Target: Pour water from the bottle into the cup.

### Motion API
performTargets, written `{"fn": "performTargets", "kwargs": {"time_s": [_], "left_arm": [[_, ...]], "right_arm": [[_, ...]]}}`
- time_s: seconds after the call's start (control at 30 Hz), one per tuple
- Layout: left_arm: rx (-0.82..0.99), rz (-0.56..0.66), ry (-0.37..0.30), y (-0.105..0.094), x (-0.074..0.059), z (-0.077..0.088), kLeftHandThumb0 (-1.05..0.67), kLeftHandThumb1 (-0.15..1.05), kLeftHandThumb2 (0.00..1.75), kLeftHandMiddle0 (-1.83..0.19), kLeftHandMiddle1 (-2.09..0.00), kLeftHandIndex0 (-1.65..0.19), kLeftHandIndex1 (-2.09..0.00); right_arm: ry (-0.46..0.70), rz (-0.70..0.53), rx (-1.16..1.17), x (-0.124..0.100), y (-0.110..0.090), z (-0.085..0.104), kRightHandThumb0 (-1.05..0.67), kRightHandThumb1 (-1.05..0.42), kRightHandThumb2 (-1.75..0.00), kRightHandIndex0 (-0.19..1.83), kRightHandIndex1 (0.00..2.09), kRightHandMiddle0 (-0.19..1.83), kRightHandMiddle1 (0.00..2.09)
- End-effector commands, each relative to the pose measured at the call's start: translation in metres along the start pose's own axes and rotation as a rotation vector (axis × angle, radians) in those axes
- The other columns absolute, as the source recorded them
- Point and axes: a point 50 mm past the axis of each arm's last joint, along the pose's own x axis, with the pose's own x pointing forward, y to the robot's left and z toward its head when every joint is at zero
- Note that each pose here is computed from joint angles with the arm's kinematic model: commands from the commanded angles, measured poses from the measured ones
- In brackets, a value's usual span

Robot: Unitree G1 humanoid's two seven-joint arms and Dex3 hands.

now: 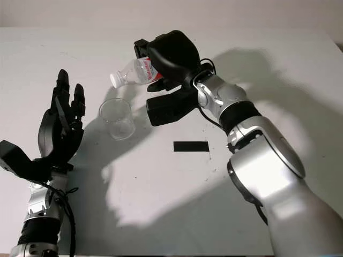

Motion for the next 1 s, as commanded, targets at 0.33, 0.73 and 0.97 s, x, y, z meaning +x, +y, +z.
{"fn": "performTargets", "kwargs": {"time_s": [0.33, 0.73, 0.97], "left_arm": [[-0.040, 0.024, 0.045, -0.002, -0.014, -0.016, -0.76, 1.05, 0.82, 0.19, 0.00, 0.19, 0.00], [-0.029, 0.024, 0.047, -0.002, -0.013, -0.016, -0.76, 1.05, 0.83, 0.19, 0.00, 0.19, 0.00], [-0.034, 0.025, 0.045, -0.001, -0.012, -0.016, -0.76, 1.05, 0.81, 0.19, 0.00, 0.19, 0.00]], "right_arm": [[-0.141, -0.144, -0.183, 0.006, -0.018, 0.005, -0.46, -1.05, -0.44, 1.14, 2.09, 0.45, 2.09], [-0.227, -0.208, -0.344, 0.005, -0.017, 0.010, -0.45, -1.05, -0.39, 1.19, 2.09, 0.50, 2.09], [-0.265, -0.231, -0.428, 0.006, -0.017, 0.013, -0.46, -1.05, -0.36, 1.25, 2.09, 0.68, 2.09]]}}
